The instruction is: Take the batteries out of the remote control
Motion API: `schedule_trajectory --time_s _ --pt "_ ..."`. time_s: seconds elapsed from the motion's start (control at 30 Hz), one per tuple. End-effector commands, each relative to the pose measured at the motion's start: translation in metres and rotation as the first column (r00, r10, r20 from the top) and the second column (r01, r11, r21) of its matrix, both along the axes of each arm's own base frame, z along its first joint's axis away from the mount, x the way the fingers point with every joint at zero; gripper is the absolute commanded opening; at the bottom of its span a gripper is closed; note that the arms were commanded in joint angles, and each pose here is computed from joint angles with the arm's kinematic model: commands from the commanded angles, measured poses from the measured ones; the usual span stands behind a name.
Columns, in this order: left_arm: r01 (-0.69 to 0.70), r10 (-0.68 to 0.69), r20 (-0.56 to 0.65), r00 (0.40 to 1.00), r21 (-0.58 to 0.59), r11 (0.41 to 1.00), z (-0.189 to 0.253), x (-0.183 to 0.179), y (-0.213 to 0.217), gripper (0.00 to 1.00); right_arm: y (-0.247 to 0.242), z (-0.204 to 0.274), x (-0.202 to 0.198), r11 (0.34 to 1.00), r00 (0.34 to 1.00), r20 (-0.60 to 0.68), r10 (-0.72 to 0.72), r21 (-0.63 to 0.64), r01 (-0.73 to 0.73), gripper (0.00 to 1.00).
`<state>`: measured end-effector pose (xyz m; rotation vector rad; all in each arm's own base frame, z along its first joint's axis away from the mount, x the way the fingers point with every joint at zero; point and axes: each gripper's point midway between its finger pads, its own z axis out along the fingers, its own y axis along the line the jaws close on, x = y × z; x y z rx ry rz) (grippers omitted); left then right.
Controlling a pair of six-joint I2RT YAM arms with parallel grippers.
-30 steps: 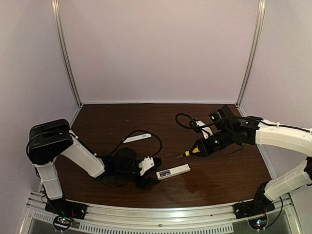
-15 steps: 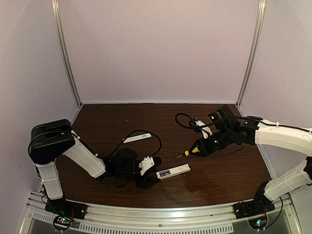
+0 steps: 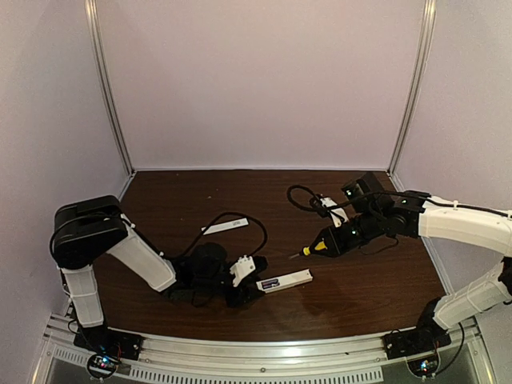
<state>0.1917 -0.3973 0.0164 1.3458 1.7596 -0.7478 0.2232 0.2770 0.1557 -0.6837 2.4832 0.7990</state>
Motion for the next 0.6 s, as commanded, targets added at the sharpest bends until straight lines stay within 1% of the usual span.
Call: schedule_trajectory --time_s 0.0,0.2,0.43,0.57 --pt "-0.01 0.01 -0.001 1.0 0.002 1.0 -0.005 0.002 -0.004 0.45 -0.001 0.005 0.005 1.0 1.0 0.016 -0.026 0.007 0.026 0.0" --pt "-0.014 0.014 0.009 1.0 0.003 1.0 -0.004 0.001 -0.006 0.27 -0.004 0.003 0.003 0.999 0.999 0.005 -0.032 0.0 0.032 0.0" --pt "-0.027 0.027 0.029 0.999 -0.014 1.0 0.002 0.005 -0.009 0.12 -0.005 0.004 -0.003 0.999 0.999 -0.02 -0.037 0.01 0.037 0.0" --pt "-0.068 0.068 0.049 0.996 0.006 0.998 0.001 0.014 -0.009 0.04 -0.004 0.001 -0.007 0.999 0.998 -0.043 -0.042 0.006 0.043 0.0"
